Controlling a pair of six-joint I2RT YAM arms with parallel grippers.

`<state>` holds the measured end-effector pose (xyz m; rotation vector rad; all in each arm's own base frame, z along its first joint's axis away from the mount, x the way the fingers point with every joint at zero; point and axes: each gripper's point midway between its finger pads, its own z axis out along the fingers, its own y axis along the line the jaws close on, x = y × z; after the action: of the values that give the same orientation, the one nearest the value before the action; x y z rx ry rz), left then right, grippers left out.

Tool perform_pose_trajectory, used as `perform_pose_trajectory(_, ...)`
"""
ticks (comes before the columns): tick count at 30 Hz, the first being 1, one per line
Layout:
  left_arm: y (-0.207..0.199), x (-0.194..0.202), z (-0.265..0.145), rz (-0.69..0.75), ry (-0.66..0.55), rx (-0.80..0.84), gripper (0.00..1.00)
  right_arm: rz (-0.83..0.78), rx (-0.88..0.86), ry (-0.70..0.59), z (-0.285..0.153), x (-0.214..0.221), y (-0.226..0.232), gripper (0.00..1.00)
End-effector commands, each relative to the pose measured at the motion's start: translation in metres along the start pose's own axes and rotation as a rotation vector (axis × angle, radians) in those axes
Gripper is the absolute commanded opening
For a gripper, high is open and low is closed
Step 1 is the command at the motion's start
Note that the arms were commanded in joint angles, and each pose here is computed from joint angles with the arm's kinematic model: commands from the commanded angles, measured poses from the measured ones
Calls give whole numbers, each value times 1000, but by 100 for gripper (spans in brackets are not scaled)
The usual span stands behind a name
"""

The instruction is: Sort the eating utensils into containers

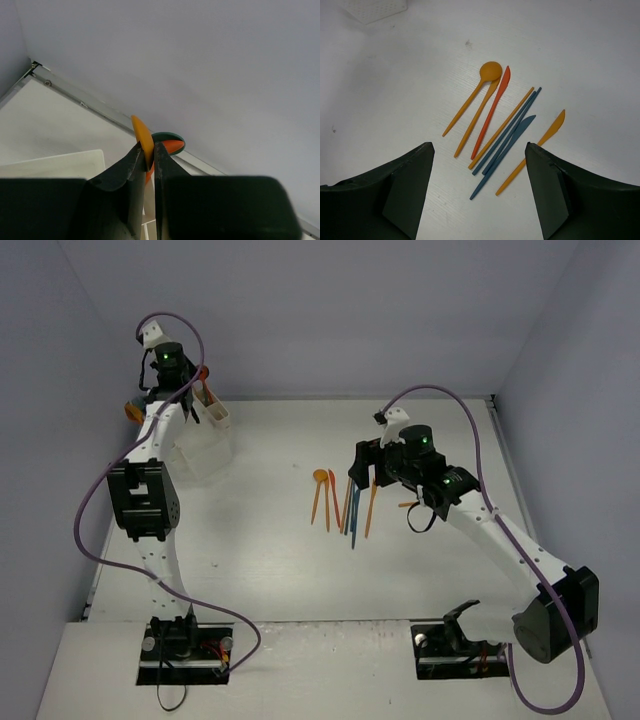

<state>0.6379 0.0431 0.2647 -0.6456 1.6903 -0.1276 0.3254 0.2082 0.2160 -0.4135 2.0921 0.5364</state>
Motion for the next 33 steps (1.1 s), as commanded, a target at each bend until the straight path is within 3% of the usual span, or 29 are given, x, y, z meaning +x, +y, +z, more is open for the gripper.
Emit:
perform_pose_trajectory(1, -15, -49, -15, -47, -117, 46, 19, 7, -19, -45, 3, -14, 3, 70)
perform_pose_trajectory(3, -13, -46, -15, -32, -102, 37, 35, 10, -25, -44, 3, -14, 4, 70)
perform_pose_trajectory(11, -20, -78, -47, 40, -131, 52, 61, 52, 3, -25, 11, -14, 0, 71)
perform_pose_trajectory(16, -10, -90, -93, 117, -96, 22, 70, 126, 55, 38, 27, -2, -7, 69)
perform_pose_trajectory(20, -18, -93, -147, 156, -48, 91, 71, 180, 90, 96, 46, 13, -9, 65)
perform_pose_trajectory(24, -26, -57, -197, 208, 72, 189, 71, 176, 120, 155, 66, 26, -4, 61)
perform_pose_trajectory(29, -65, 31, -271, 325, 274, 371, 71, 213, 182, 188, 80, 39, -4, 55)
perform_pose_trajectory(33, -74, 94, -307, 363, 406, 438, 71, 249, 241, 202, 79, 53, -14, 53)
